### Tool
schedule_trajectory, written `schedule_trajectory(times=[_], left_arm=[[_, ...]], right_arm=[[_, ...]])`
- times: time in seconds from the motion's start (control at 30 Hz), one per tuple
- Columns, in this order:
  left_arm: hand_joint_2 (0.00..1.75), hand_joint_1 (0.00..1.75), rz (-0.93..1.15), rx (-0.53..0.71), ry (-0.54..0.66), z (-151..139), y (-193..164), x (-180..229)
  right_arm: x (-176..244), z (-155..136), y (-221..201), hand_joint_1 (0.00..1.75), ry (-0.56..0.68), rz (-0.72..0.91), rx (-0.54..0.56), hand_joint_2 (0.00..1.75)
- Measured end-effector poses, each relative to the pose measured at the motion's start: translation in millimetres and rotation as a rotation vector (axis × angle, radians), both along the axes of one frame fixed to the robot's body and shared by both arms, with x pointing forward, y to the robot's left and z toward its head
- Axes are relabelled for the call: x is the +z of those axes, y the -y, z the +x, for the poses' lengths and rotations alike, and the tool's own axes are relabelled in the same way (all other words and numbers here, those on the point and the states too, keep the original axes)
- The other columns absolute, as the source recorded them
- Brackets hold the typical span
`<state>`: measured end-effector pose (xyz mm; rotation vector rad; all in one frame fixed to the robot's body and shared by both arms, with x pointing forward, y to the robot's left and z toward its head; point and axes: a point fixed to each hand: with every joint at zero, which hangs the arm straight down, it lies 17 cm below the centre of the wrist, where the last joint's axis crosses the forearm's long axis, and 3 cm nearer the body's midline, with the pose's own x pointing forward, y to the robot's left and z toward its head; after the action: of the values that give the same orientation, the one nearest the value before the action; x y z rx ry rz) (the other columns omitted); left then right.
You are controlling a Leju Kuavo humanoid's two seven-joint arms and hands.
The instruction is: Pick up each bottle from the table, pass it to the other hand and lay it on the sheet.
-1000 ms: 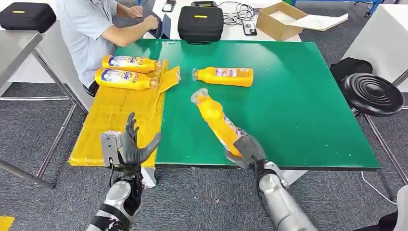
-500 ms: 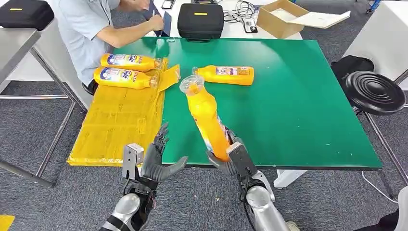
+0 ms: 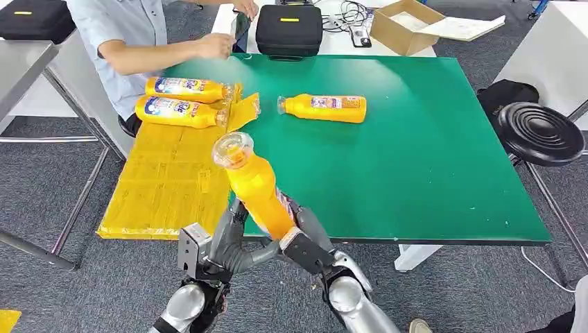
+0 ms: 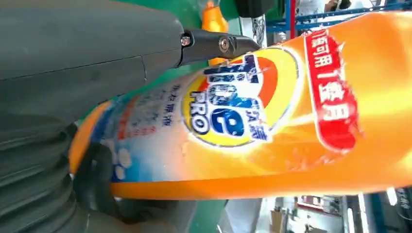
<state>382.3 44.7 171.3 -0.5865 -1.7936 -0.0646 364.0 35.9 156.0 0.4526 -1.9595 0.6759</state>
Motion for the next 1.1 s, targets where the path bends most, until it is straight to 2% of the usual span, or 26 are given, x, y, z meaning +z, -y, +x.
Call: schedule_trajectory(times=[0.17, 0.3, 0.53, 0.7, 0.73, 0.77, 0.8, 0.9, 0.93, 0.97, 1.1], left_arm=[[1.75, 0.00, -0.159, -0.066, -0.053, -3, -2, 11], [1.75, 0.00, -0.232, -0.065, -0.085, -1, -9, 13], [1.75, 0.00, -0.272, -0.063, -0.131, 4, -16, 9], [1.75, 0.00, -0.217, -0.054, -0.163, 13, -13, -4], [1.75, 0.37, -0.210, -0.053, -0.164, 14, -13, -5], [1.75, 1.57, -0.200, -0.051, -0.165, 16, -12, -7], [1.75, 1.75, -0.189, -0.049, -0.165, 17, -11, -8], [1.75, 1.75, -0.159, -0.047, -0.161, 20, -7, -12], [1.75, 1.75, -0.153, -0.045, -0.159, 20, -7, -13], [1.75, 1.75, -0.149, -0.044, -0.157, 20, -6, -13], [1.75, 1.75, -0.155, -0.055, -0.158, 22, -4, -14]], right_arm=[[-9, -16, -14, 1.75, 0.037, -0.054, 0.042, 1.75], [-12, -24, -21, 1.75, 0.055, -0.064, 0.071, 1.75], [-18, -28, -23, 1.75, 0.053, -0.076, 0.085, 1.75], [-19, -28, -21, 1.75, 0.061, -0.080, 0.083, 1.75], [-19, -28, -21, 1.75, 0.062, -0.081, 0.083, 1.75], [-19, -28, -21, 1.75, 0.062, -0.081, 0.083, 1.75], [-18, -27, -20, 1.75, 0.063, -0.081, 0.083, 1.75], [-19, -26, -19, 1.75, 0.066, -0.087, 0.081, 1.75], [-19, -25, -18, 1.01, 0.066, -0.089, 0.080, 1.75], [-20, -25, -17, 0.12, 0.066, -0.090, 0.080, 1.75], [-19, -27, -20, 0.12, 0.072, -0.094, 0.086, 1.75]])
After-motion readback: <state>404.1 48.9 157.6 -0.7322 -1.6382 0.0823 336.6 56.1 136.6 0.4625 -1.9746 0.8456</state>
